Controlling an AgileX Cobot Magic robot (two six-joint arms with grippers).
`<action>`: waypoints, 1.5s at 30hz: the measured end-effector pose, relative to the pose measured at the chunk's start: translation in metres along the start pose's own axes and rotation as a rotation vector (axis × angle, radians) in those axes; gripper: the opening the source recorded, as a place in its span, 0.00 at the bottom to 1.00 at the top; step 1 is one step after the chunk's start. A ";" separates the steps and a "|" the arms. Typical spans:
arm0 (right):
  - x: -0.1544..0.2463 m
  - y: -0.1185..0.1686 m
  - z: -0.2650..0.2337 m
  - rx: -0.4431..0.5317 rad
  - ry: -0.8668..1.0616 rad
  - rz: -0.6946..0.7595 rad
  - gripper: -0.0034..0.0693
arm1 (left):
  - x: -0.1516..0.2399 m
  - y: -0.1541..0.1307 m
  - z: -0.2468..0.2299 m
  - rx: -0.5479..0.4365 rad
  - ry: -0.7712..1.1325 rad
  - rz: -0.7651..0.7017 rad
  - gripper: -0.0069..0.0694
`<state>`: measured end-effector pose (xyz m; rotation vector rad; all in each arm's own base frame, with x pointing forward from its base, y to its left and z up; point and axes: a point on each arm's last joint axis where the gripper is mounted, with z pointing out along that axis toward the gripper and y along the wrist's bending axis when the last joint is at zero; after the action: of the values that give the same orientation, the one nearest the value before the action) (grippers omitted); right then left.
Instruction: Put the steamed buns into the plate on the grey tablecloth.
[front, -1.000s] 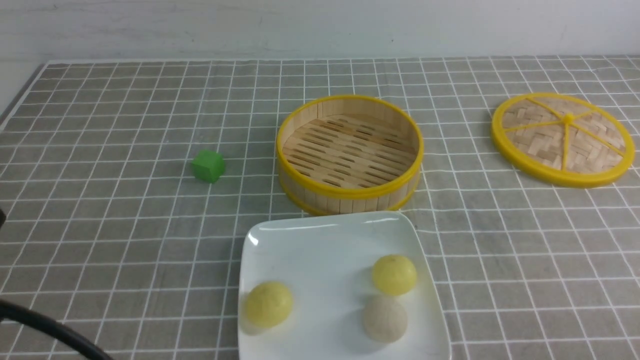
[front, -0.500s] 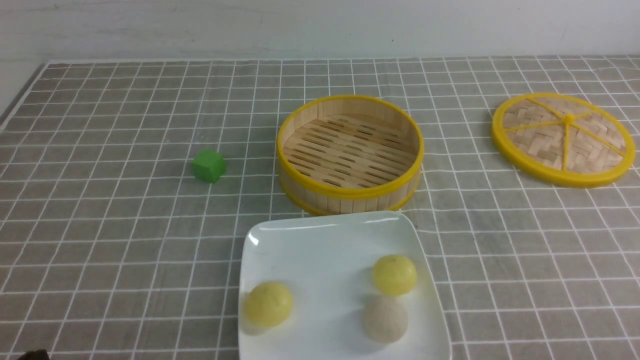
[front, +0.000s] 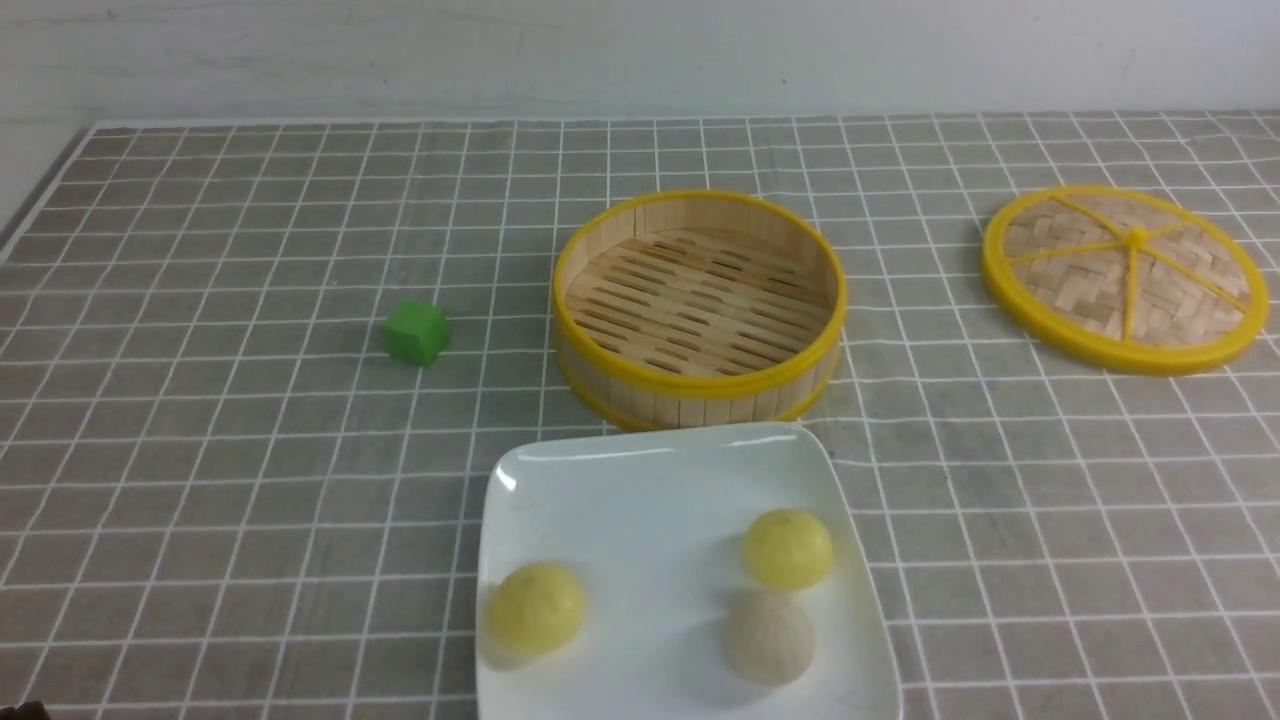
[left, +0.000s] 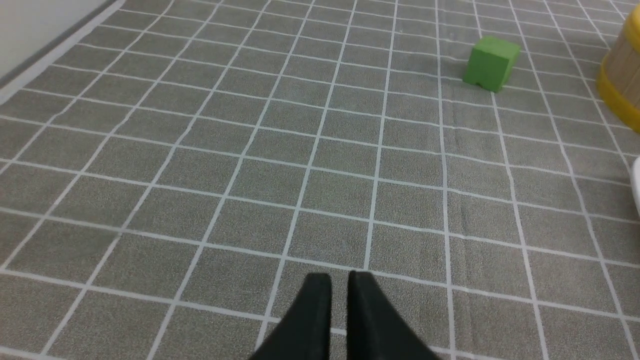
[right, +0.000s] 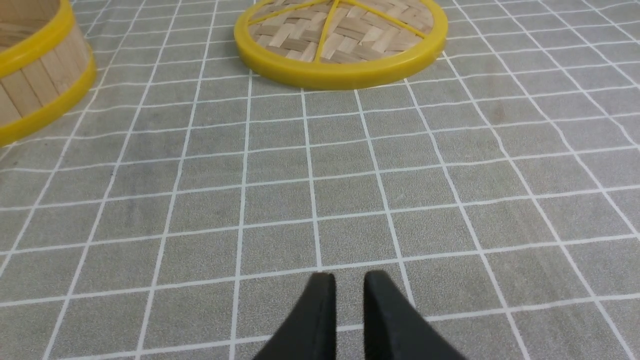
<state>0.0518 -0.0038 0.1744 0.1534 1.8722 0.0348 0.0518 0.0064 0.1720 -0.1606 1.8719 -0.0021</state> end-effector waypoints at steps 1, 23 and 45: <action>0.000 0.000 0.000 0.000 0.000 0.000 0.20 | 0.000 0.000 0.000 0.000 0.000 0.000 0.20; 0.000 0.000 0.000 0.000 0.000 0.000 0.22 | 0.000 0.000 0.000 0.000 0.000 -0.001 0.23; 0.000 0.000 0.000 0.000 0.000 -0.001 0.24 | 0.000 -0.003 0.000 0.047 0.004 0.013 0.26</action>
<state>0.0518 -0.0039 0.1744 0.1528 1.8722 0.0337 0.0520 0.0038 0.1720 -0.1159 1.8754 -0.0376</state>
